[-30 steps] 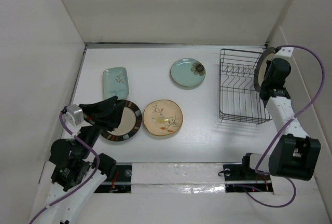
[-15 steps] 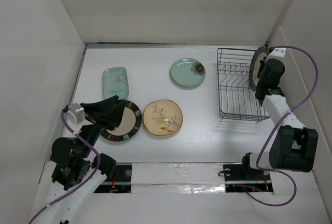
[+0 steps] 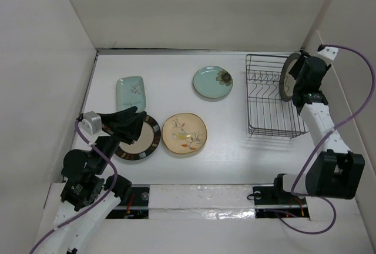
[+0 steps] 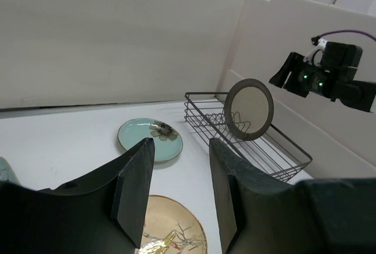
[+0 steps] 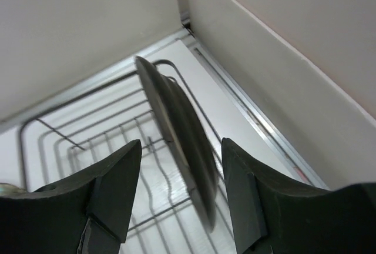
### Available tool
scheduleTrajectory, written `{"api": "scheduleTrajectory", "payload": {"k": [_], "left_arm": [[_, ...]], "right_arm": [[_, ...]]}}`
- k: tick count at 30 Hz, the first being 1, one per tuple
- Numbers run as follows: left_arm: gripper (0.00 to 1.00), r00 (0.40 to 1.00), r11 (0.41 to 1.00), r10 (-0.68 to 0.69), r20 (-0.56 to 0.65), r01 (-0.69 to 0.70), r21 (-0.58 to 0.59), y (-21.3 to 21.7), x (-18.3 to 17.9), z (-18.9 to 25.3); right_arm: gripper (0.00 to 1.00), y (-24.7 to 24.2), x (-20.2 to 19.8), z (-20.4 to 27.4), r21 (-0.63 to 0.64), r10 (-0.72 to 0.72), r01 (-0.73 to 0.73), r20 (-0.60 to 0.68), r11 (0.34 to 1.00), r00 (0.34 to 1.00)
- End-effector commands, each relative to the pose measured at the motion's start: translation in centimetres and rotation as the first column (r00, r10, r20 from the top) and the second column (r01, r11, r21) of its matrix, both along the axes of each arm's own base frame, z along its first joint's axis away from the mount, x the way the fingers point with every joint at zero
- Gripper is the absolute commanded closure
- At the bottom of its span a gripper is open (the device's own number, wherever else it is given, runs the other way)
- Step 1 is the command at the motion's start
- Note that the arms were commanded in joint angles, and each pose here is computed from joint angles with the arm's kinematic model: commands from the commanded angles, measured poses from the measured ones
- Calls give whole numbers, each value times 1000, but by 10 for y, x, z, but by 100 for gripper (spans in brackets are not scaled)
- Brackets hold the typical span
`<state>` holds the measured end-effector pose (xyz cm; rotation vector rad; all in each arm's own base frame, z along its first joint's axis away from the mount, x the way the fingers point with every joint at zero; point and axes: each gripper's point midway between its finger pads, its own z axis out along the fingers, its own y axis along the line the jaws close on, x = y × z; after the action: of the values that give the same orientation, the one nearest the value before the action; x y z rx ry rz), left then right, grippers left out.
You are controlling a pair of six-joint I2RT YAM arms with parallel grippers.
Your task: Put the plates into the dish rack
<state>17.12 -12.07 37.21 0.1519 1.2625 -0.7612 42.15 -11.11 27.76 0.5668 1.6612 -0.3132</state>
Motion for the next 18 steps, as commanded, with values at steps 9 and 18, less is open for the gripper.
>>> {"api": "scheduleTrajectory", "payload": {"k": [9, 18], "left_arm": [[100, 988, 992, 129, -79, -129, 7, 10, 30, -7], [93, 956, 972, 235, -175, -231, 47, 19, 53, -29]], "right_arm": [[100, 241, -2, 58, 156, 562, -598, 222, 786, 797], [60, 412, 35, -39, 516, 637, -670, 277, 533, 719]]}}
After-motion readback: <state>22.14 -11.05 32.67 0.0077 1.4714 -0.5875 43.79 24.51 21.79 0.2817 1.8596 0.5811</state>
